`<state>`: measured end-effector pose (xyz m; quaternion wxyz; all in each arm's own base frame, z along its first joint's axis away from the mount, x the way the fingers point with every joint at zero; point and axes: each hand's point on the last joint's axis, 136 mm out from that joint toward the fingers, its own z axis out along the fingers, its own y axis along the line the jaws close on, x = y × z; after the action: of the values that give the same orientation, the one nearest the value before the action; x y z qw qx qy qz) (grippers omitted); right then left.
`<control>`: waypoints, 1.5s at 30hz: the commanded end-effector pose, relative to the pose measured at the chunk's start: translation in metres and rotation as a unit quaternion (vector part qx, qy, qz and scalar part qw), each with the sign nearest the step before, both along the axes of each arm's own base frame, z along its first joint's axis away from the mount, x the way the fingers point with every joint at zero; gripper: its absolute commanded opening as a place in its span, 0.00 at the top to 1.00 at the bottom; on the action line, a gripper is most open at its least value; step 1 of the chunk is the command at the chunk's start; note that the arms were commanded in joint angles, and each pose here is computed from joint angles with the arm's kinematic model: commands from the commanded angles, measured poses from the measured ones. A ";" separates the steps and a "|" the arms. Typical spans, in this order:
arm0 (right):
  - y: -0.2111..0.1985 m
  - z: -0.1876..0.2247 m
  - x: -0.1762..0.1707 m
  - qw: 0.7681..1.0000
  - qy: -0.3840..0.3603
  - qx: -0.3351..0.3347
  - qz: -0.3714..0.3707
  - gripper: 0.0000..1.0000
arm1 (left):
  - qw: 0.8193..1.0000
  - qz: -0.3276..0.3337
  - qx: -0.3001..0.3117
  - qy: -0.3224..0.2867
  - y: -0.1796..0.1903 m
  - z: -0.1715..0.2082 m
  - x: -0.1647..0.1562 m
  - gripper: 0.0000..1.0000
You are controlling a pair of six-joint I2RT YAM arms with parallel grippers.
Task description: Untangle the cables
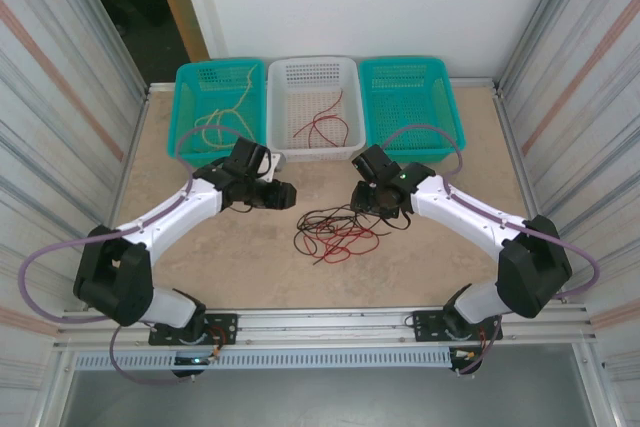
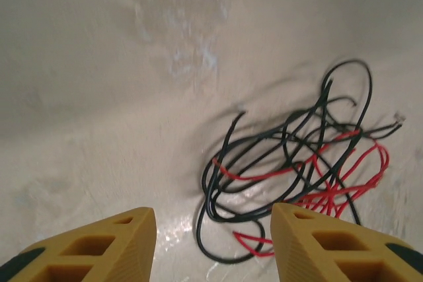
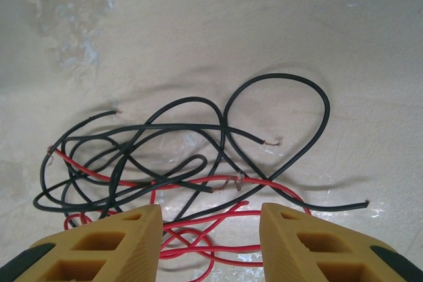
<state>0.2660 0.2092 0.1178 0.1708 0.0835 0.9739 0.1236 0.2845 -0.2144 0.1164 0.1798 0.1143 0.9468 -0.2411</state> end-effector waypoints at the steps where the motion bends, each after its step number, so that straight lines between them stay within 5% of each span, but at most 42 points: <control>1: 0.006 0.012 0.003 1.000 -0.003 0.014 -0.004 0.58 | 0.999 -0.023 -0.014 0.030 -0.017 -0.012 -0.009 0.52; 8: 0.000 0.009 -0.004 1.000 0.001 0.014 -0.014 0.58 | 0.994 -0.094 0.030 0.046 -0.045 -0.039 -0.023 0.57; 18: -0.002 0.007 -0.006 1.000 0.002 0.014 -0.016 0.58 | 0.991 -0.097 0.072 0.053 -0.039 -0.054 -0.022 0.68; 28: -0.002 0.008 -0.007 1.000 0.001 0.015 -0.015 0.59 | 0.988 -0.100 0.101 0.064 -0.033 -0.060 -0.025 0.67; 37: -0.004 0.004 -0.006 1.000 0.005 0.011 -0.017 0.58 | 0.987 -0.101 0.097 0.073 -0.034 -0.059 -0.028 0.77; 45: -0.017 -0.003 -0.004 0.999 0.017 -0.002 -0.031 0.57 | 0.987 -0.104 0.099 0.069 -0.033 -0.052 -0.029 0.96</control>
<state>0.2688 0.2054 0.1234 0.1725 0.1048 0.9700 0.1353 0.2589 -0.2481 0.0580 0.0803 0.2054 0.9592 -0.1768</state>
